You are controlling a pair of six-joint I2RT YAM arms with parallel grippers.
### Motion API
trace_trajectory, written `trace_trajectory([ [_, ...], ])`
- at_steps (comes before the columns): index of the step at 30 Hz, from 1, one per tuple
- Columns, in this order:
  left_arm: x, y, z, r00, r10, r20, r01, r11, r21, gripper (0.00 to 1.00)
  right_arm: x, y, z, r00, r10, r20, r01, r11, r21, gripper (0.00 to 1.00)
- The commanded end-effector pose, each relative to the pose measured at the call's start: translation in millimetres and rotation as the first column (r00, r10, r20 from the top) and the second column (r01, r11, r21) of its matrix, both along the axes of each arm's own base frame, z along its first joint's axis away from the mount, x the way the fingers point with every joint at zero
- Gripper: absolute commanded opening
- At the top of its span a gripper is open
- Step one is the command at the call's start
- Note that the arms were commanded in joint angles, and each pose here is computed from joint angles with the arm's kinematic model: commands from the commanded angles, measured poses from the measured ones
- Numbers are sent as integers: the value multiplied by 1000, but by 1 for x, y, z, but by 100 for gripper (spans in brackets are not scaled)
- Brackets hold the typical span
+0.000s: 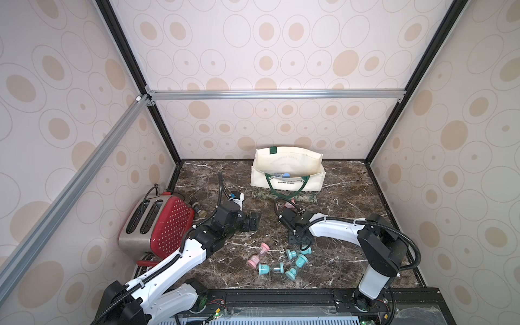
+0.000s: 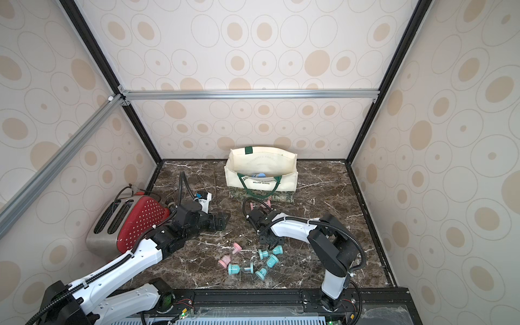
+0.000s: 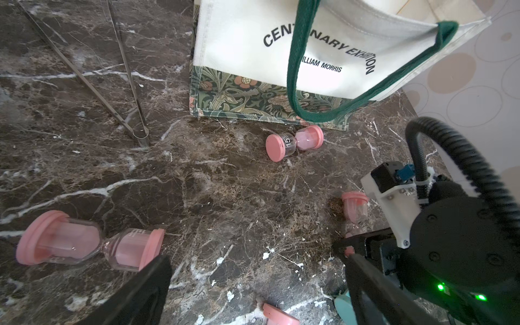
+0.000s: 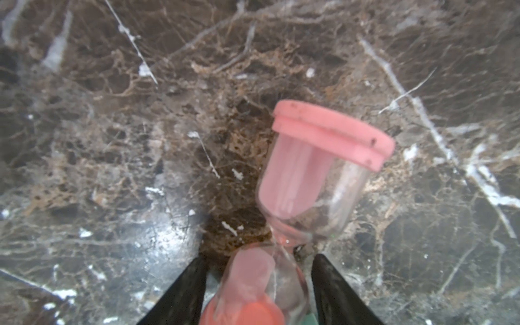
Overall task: Put the hourglass into the canvas bag
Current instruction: Pick up the hourglass from the center of the board.
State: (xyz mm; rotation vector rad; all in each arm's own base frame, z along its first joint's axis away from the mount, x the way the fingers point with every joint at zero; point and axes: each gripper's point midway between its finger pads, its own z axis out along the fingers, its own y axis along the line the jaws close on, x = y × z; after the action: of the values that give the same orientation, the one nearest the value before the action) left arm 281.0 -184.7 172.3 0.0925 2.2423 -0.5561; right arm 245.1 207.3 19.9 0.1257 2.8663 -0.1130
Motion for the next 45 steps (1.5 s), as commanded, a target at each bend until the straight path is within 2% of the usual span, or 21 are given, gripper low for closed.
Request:
trace_trajectory([
  [1, 4, -2, 15, 999, 8, 34, -7, 1000, -29, 98, -6, 0, -10, 999, -27, -32, 27, 1000, 9, 60],
  [11, 4, -1, 17, 999, 13, 34, -12, 1000, -25, 97, -5, 16, -14, 999, -6, -47, 9, 998, 63, 60],
  [16, 5, -1, 16, 999, 14, 34, -13, 1000, -18, 97, -5, 9, -13, 999, 6, -54, -5, 1000, 5, 57],
  [25, 6, -2, 15, 999, 13, 34, -12, 1000, -17, 97, -15, 11, -23, 996, -12, -92, 15, 999, 38, 52],
  [36, 7, -2, 18, 999, 11, 37, -11, 1000, -17, 97, -7, 26, -22, 997, 5, -75, 2, 996, 94, 36],
  [45, 7, -3, 23, 999, 13, 47, -12, 999, -32, 98, 1, 35, -8, 998, 46, -38, -40, 991, 125, 28],
])
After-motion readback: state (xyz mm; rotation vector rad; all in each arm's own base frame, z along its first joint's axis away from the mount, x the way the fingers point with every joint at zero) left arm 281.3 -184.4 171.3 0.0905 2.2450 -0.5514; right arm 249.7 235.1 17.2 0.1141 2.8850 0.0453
